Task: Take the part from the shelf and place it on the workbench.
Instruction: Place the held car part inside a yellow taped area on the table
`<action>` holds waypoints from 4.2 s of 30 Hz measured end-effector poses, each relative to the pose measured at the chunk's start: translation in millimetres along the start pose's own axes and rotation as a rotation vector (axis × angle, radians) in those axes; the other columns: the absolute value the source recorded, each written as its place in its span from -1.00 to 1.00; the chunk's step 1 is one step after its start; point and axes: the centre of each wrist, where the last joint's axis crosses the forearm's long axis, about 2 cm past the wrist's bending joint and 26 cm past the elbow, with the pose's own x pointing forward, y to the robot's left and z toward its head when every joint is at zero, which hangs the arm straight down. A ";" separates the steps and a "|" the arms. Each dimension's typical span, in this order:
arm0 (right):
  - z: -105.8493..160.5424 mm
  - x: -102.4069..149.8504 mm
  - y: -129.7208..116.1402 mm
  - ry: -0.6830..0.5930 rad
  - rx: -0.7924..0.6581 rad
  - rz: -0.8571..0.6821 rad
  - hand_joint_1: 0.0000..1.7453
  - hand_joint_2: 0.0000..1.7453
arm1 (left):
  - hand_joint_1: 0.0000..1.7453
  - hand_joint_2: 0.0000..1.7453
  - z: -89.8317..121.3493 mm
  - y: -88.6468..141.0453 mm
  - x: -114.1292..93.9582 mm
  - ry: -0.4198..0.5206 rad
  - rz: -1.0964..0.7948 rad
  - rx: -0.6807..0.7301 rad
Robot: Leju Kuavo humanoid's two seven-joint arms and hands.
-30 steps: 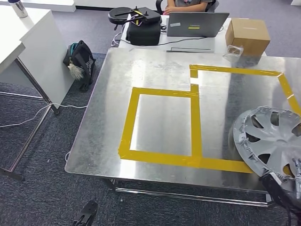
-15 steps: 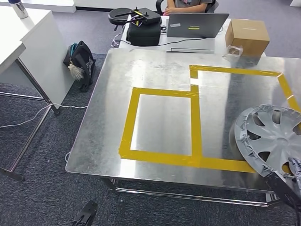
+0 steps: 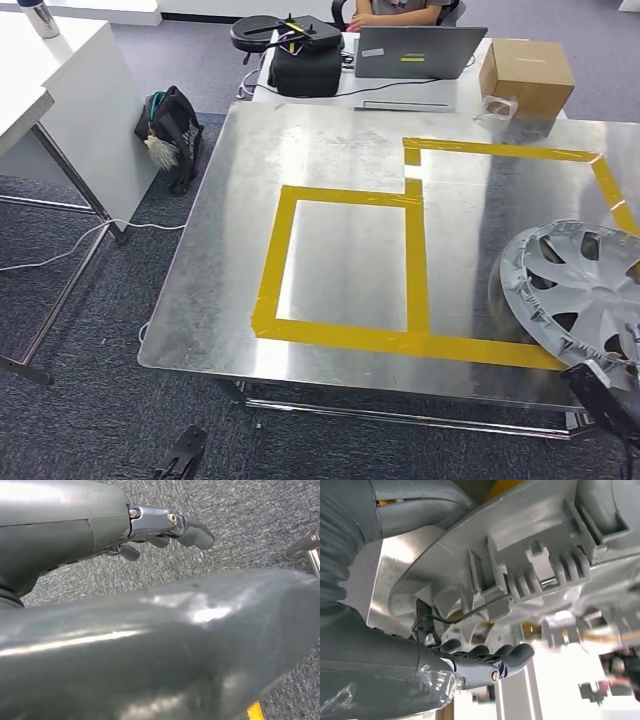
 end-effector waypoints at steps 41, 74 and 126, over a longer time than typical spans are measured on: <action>11.8 -0.7 1.2 -0.141 0.324 -0.239 -1.00 1.00 | -1.00 -1.00 0.0 0.1 -0.2 -0.006 -0.001 -0.004; 132.5 128.7 8.8 -0.479 -0.211 -0.021 -1.00 1.00 | -1.00 -1.00 6.2 -3.1 -14.1 -0.012 0.066 0.054; 195.3 80.3 178.8 0.185 0.108 -0.508 -1.00 -1.00 | -1.00 -1.00 25.2 -6.6 -55.1 0.009 0.244 0.162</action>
